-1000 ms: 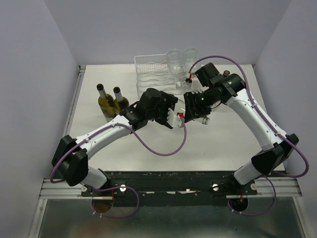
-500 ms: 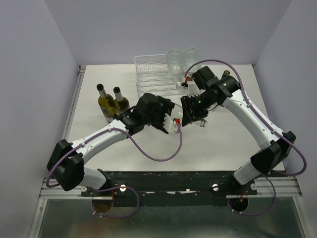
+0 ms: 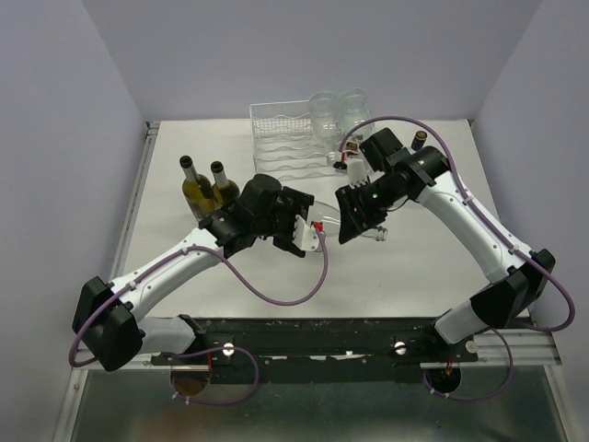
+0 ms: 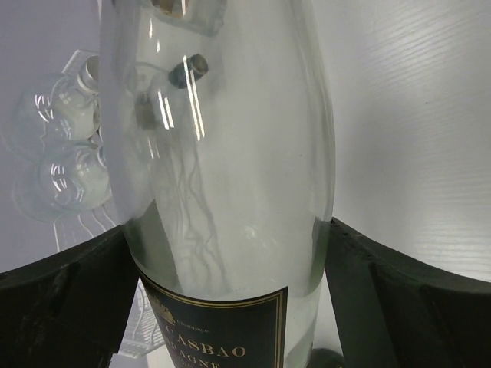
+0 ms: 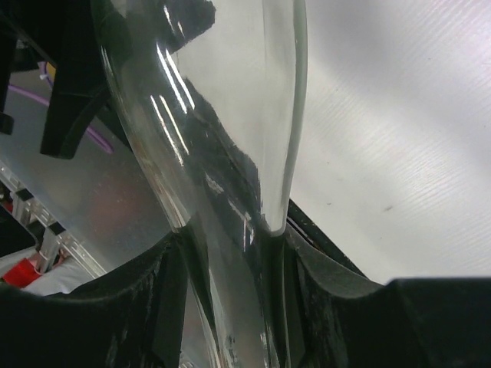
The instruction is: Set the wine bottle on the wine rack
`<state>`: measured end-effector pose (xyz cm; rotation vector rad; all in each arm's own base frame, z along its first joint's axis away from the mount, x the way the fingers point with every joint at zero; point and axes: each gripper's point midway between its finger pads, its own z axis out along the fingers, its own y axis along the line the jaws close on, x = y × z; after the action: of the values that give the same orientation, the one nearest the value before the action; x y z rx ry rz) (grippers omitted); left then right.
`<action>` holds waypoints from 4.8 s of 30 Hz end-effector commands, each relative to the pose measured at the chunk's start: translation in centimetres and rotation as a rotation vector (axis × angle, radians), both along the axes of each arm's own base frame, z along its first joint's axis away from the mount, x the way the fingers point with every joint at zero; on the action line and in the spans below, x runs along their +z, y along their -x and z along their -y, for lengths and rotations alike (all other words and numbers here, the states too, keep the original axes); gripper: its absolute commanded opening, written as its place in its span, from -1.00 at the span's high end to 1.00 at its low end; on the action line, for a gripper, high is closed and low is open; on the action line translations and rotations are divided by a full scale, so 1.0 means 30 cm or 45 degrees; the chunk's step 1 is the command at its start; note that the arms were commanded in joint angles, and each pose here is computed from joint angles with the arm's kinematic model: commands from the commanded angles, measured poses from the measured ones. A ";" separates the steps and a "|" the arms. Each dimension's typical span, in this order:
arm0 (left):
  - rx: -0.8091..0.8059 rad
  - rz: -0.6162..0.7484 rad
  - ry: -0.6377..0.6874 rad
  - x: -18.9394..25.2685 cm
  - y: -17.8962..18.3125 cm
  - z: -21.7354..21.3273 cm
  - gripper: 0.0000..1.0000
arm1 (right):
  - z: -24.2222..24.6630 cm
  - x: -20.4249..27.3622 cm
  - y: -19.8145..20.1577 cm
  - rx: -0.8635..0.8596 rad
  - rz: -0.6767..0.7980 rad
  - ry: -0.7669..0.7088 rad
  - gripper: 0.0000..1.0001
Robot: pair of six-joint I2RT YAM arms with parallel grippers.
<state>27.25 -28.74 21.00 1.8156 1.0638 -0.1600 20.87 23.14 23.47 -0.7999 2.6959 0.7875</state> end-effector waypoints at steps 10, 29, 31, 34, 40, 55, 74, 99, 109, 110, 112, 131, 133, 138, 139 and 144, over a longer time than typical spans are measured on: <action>-0.248 -0.143 0.211 0.223 0.206 0.029 -0.98 | 0.088 0.024 -0.020 0.069 0.237 0.026 0.99; -0.101 0.044 0.562 0.417 0.173 0.010 -0.98 | 0.122 -0.028 -0.099 -0.268 0.382 0.011 0.99; -0.045 0.091 0.679 0.486 0.157 -0.001 -0.99 | 0.119 -0.066 -0.111 -0.318 0.424 -0.031 0.99; 0.033 0.142 0.838 0.575 0.133 -0.021 -0.98 | 0.128 -0.096 -0.138 -0.414 0.506 -0.079 0.99; 0.430 0.080 1.133 0.745 0.016 -0.126 -0.98 | 0.155 -0.122 -0.191 -0.558 0.610 -0.095 1.00; 0.700 0.005 1.191 0.837 -0.055 -0.195 -0.98 | 0.133 -0.202 -0.381 -0.799 0.796 -0.183 0.99; 0.805 0.056 1.221 0.893 -0.066 -0.258 -0.98 | 0.043 -0.220 -0.520 -0.796 0.866 -0.266 0.99; 0.818 0.005 1.086 0.823 -0.092 -0.221 -0.98 | -0.006 -0.228 -0.702 -0.832 1.003 -0.265 0.99; 0.819 -0.083 1.062 0.801 -0.088 -0.199 -0.99 | -0.007 -0.286 -0.772 -0.944 1.120 -0.357 0.99; 0.818 -0.084 1.059 0.805 -0.089 -0.197 -0.99 | -0.004 -0.291 -0.780 -0.953 1.129 -0.354 0.99; 0.821 -0.093 1.047 0.801 -0.093 -0.192 -0.98 | -0.003 -0.298 -0.799 -0.976 1.134 -0.357 0.99; 0.730 -0.077 1.084 0.901 -0.046 -0.193 -0.99 | -0.059 -0.301 -1.011 -1.069 1.011 -0.495 0.99; 0.720 -0.068 1.088 0.905 -0.043 -0.193 -0.98 | -0.070 -0.306 -1.023 -1.056 0.987 -0.489 0.99; 0.721 -0.059 1.094 0.904 -0.036 -0.203 -0.98 | -0.079 -0.330 -1.050 -1.065 0.906 -0.474 0.98; 0.725 -0.059 1.096 0.901 -0.036 -0.205 -0.98 | -0.084 -0.341 -1.054 -1.068 0.881 -0.468 0.96; 0.736 -0.056 1.120 0.904 -0.024 -0.223 -0.98 | -0.084 -0.369 -1.081 -1.111 0.798 -0.449 0.91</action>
<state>28.87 -22.60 46.98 0.7203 1.2801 -0.2474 48.75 25.16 6.21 0.1081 2.1330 0.4975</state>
